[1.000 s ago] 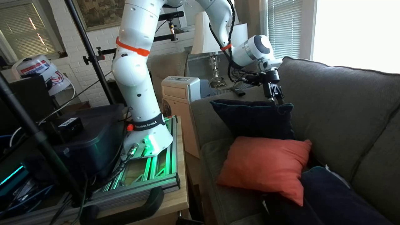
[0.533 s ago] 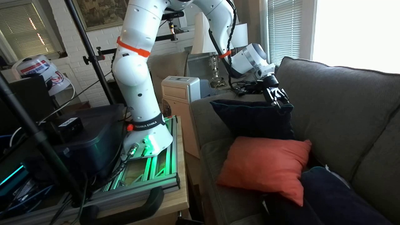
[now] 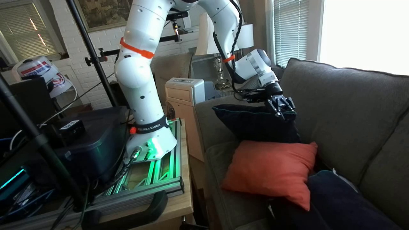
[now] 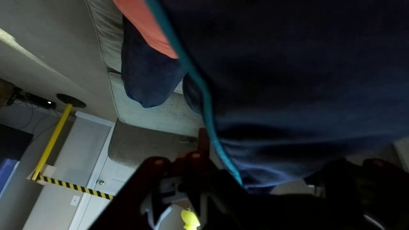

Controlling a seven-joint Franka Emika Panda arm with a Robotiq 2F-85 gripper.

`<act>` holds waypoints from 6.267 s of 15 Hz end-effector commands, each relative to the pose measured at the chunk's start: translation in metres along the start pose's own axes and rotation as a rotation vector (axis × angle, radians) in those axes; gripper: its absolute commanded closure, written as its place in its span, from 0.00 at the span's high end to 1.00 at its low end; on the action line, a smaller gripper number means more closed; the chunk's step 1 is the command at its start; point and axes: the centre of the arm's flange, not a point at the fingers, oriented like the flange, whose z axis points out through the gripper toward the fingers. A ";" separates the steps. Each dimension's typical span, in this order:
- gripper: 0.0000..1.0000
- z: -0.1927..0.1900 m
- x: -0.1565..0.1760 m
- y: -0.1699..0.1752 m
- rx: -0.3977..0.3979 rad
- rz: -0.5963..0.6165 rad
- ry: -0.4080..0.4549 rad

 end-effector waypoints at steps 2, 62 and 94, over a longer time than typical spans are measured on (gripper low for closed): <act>0.26 0.012 -0.013 0.005 -0.051 0.104 -0.033; 0.02 -0.165 0.337 0.011 0.129 -0.068 -0.825; 0.02 -0.179 0.364 0.199 -0.278 0.143 -0.848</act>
